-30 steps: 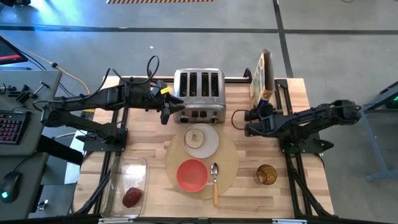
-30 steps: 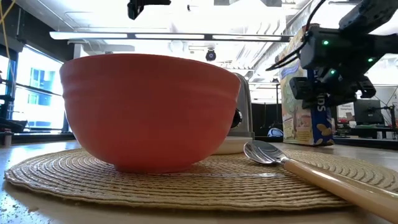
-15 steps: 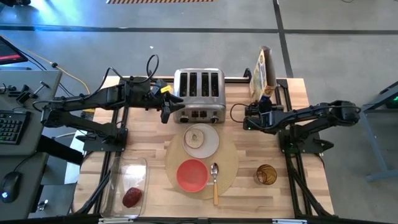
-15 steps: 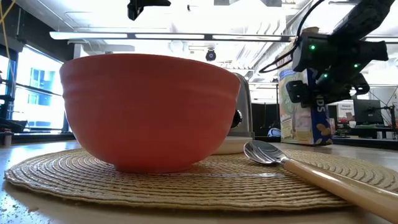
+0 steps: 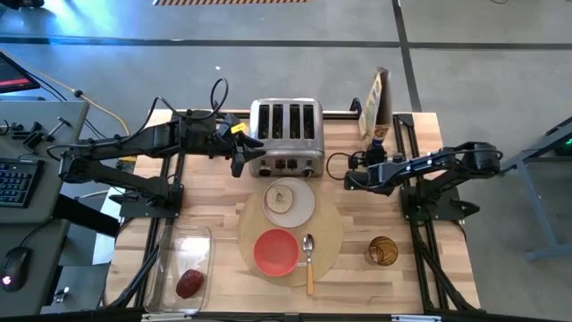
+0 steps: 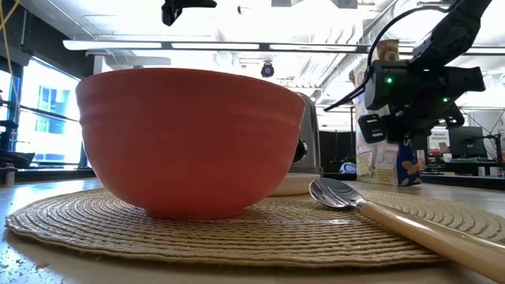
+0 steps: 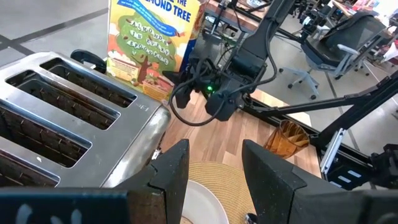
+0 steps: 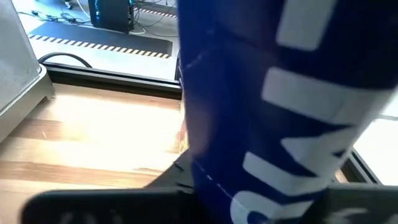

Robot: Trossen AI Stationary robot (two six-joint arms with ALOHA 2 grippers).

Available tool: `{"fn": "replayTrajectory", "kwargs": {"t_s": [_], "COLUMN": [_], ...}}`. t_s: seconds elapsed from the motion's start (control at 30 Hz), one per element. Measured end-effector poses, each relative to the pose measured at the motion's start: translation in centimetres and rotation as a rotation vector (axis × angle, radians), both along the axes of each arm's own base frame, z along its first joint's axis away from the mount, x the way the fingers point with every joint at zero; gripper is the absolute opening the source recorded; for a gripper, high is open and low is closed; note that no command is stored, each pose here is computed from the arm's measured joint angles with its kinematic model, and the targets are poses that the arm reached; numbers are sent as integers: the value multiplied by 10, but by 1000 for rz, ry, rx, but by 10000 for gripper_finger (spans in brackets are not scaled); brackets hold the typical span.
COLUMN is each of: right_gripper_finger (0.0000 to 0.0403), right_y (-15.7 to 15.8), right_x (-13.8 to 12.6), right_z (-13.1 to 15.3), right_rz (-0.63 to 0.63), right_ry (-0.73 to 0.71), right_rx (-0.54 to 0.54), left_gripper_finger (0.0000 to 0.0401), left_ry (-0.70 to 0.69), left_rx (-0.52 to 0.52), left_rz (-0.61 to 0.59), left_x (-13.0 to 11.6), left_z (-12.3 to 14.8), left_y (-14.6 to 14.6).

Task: Arrange a breakfast setting
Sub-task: Pour the cereal into the bowl

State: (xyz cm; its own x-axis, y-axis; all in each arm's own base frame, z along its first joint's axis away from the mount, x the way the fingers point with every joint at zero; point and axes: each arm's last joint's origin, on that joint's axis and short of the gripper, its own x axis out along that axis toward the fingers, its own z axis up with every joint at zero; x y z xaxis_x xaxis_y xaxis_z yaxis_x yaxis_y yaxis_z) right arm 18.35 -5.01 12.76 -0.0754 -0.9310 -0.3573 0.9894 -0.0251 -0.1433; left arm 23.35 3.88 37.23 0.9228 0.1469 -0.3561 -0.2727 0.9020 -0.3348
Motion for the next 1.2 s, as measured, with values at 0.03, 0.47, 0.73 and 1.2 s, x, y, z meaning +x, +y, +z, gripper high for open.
{"fn": "replayTrajectory", "kwargs": {"t_s": [0.03,0.47,0.73,1.2], "right_gripper_finger": [39,2,1,0], "right_y": [0,0,0,0], "right_x": [0,6,6,8], "right_z": [0,21,33,70], "right_rz": [-2,4,6,-42], "right_ry": [-6,-4,20,103], "right_rx": [1,70,104,136], "left_gripper_finger": [138,138,138,138], "left_ry": [0,1,6,6], "left_rx": [0,0,-1,0], "left_rz": [0,0,0,0], "left_x": [0,0,0,0], "left_z": [0,0,-1,-1], "left_y": [0,0,0,0]}}
